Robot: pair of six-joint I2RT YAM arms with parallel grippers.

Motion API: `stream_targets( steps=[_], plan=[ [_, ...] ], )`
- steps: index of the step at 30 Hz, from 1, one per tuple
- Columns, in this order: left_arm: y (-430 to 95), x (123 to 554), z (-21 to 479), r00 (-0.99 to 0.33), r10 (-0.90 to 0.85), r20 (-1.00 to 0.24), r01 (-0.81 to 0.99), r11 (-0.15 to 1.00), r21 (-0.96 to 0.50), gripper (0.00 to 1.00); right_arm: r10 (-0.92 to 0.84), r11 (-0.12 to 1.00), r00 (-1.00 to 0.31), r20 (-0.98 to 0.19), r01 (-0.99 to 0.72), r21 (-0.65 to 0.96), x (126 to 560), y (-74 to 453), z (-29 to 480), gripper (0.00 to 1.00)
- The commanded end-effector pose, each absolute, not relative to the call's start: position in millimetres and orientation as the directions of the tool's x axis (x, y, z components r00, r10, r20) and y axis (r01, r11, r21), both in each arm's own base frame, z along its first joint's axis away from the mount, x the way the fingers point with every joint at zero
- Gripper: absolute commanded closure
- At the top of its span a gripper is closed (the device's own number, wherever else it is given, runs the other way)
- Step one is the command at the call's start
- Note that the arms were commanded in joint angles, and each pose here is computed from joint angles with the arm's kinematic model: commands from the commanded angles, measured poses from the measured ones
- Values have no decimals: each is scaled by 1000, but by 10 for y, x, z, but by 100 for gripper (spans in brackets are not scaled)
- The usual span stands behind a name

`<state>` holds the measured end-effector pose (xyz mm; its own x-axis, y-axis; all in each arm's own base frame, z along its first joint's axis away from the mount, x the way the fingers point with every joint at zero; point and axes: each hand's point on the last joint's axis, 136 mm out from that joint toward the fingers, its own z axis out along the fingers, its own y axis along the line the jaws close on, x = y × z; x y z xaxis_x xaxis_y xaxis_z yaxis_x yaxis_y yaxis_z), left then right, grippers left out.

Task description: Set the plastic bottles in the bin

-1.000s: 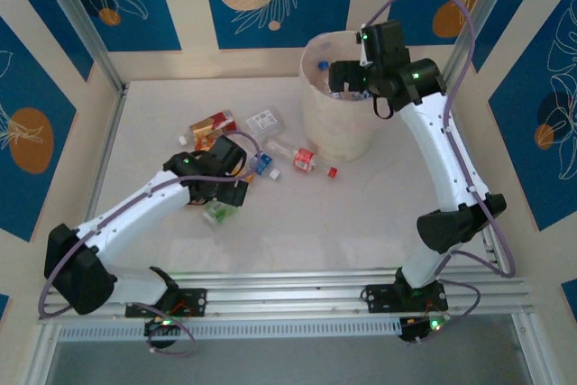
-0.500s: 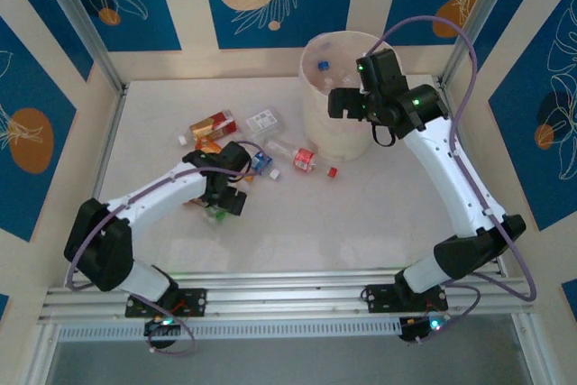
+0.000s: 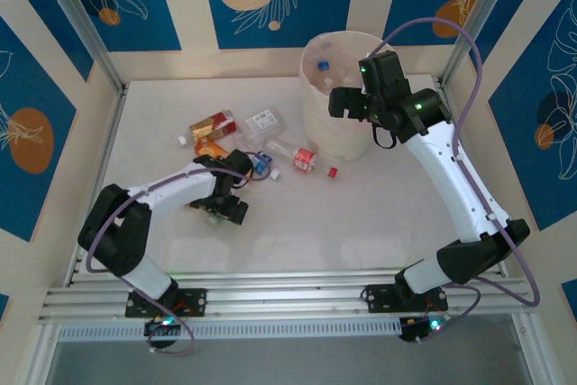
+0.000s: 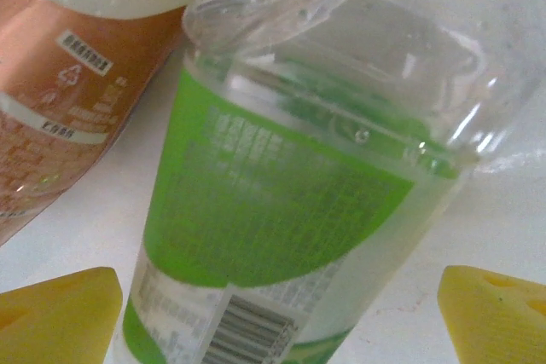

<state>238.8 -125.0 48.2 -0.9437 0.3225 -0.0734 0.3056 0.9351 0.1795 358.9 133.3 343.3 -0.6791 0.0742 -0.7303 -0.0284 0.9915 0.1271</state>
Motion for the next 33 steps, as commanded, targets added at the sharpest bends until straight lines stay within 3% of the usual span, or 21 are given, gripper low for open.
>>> stream_targets(
  steps=[1,4,17,24,33],
  plan=[
    [-1279,2387,399,-944,326,-54,316,937,148,7,99,989,-658,-747,-15,144,3592,1334,3494,1],
    [-1331,2378,380,-944,326,-54,318,941,120,14,98,990,-659,-745,-13,142,3588,1329,3489,1],
    [-1464,2344,256,-948,310,-72,308,951,38,18,97,989,-659,-746,-17,144,3585,1345,3492,1],
    [-1432,2345,244,-951,302,-71,299,953,54,41,99,989,-658,-746,-17,147,3587,1350,3492,1],
    [-1578,2400,681,-932,311,-187,316,949,-2,46,103,986,-655,-749,-33,164,3531,1376,3532,1]
  ],
)
